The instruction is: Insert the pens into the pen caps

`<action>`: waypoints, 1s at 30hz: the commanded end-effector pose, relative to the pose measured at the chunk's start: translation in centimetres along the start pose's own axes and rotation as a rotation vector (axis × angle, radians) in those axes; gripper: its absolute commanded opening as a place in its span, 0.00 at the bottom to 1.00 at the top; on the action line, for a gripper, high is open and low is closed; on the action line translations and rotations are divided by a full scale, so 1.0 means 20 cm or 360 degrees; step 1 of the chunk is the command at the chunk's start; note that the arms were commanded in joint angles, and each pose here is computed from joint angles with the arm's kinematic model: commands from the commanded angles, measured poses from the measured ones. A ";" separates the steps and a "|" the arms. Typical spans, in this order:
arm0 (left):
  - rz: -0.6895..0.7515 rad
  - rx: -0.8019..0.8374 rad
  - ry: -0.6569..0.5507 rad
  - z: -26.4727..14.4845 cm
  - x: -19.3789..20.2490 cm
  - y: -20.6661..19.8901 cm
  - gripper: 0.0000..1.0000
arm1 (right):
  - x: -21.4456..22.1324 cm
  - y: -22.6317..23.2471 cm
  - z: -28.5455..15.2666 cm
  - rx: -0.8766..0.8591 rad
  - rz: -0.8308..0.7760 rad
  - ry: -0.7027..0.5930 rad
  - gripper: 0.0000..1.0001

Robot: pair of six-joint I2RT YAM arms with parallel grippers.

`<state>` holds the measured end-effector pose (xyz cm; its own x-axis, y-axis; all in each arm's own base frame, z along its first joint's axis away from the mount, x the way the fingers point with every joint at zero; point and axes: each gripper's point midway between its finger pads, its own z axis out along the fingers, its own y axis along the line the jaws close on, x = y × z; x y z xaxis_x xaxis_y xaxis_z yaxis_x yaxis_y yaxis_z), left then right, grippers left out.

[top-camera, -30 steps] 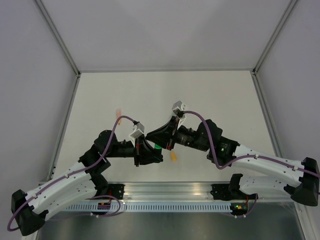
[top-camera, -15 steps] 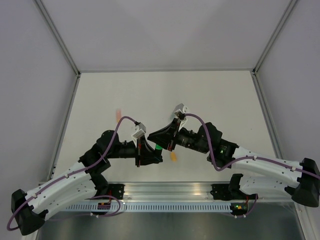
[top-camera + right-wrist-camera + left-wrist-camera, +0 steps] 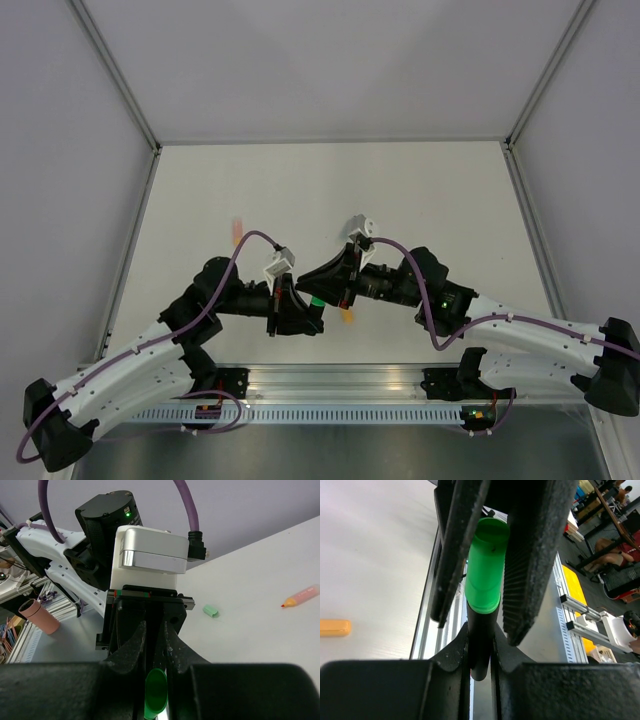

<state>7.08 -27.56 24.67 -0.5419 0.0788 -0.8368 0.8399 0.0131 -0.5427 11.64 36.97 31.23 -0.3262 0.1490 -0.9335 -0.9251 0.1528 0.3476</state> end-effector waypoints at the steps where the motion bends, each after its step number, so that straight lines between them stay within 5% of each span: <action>1: 0.0484 0.0001 -0.0861 -0.15 -0.83 -0.27 0.02 | 0.73 0.19 -0.25 -0.0324 0.0317 0.0865 0.00; 17: 0.0450 -0.0149 -0.0922 -0.19 -0.92 -0.17 0.02 | 0.79 0.33 -0.28 -0.0429 0.0617 0.0850 0.00; 30: 0.0451 -0.0305 -0.1021 -0.24 -0.95 -0.10 0.02 | 0.81 0.31 -0.19 -0.0145 0.0774 0.0691 0.00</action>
<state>6.74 -26.76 26.42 -0.5616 0.0844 -0.8231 0.8238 -0.0351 -0.5657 11.26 36.98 32.69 -0.4890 0.3679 -0.7909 -0.8267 0.0938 0.5548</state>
